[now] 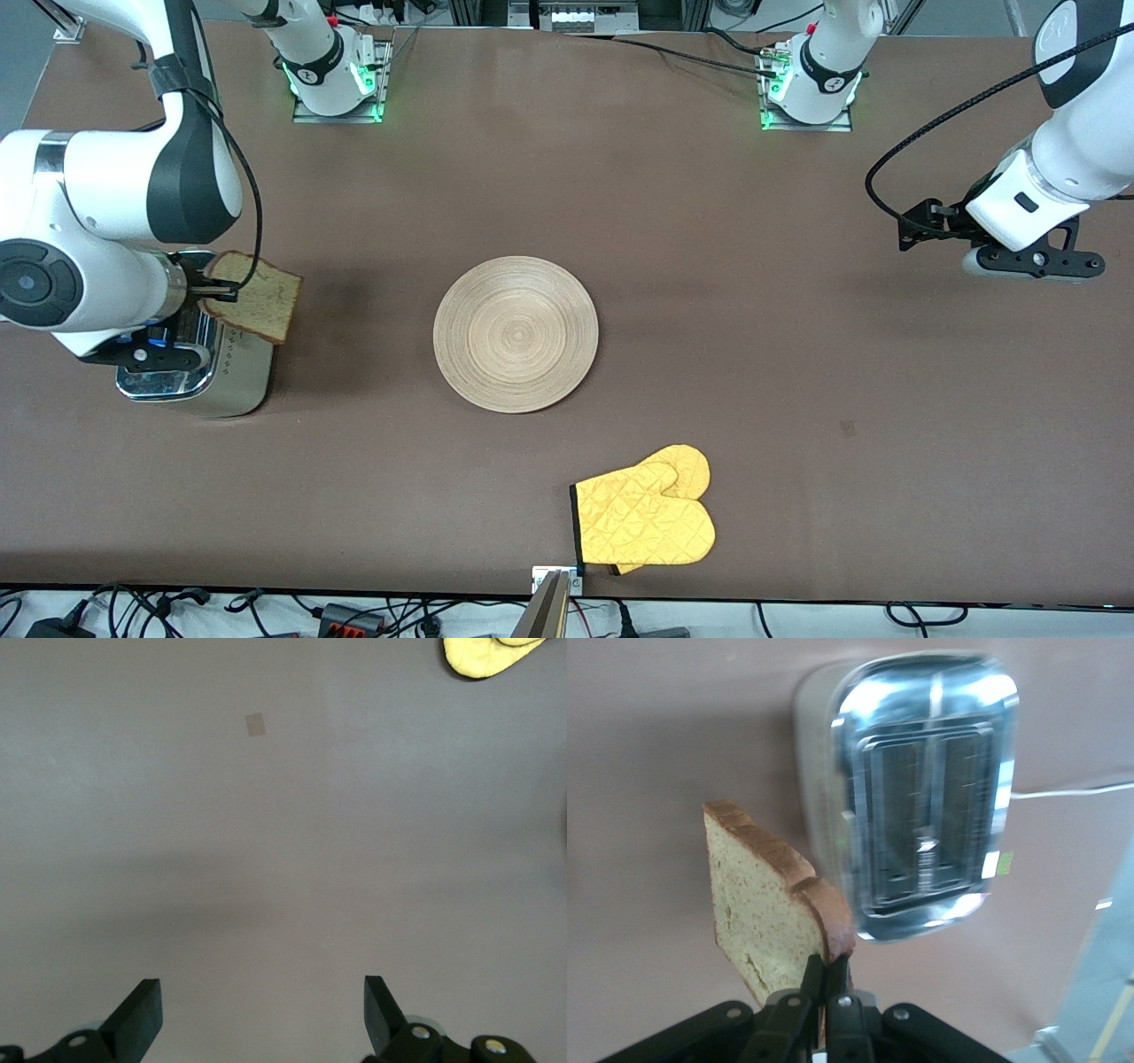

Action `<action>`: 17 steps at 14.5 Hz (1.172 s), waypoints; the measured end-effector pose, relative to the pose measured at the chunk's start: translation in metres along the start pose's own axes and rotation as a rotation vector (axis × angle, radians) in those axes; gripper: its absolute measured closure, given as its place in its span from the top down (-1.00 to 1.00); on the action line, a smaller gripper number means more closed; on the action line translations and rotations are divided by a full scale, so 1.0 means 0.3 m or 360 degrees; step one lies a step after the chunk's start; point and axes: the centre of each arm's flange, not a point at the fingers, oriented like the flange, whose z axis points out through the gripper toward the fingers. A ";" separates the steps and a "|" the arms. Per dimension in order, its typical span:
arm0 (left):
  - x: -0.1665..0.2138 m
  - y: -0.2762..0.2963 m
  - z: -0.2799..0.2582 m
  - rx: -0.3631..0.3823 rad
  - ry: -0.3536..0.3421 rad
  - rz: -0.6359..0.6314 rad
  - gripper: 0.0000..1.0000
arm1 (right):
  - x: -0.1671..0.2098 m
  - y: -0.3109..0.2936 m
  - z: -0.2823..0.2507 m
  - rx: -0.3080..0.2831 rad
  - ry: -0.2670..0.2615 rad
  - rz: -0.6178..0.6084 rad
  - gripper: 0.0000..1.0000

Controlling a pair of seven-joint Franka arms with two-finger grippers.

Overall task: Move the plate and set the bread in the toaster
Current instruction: 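Lift the bread toward the toaster while the left gripper withdraws, then lower the bread into the toaster slot with the right gripper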

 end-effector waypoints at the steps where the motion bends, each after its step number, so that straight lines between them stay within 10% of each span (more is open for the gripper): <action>1: 0.001 0.000 -0.001 -0.0002 0.0004 -0.0007 1.00 | -0.007 0.028 -0.015 -0.0077 0.0019 -0.0018 -0.92; 6: 0.003 -0.026 -0.004 -0.0006 0.0014 -0.0112 1.00 | 0.001 0.153 -0.026 -0.0415 0.0035 -0.0068 -0.92; 17: 0.001 -0.110 -0.004 -0.0011 0.0015 -0.0203 1.00 | 0.119 0.153 0.121 -0.0456 0.0038 -0.0137 -0.92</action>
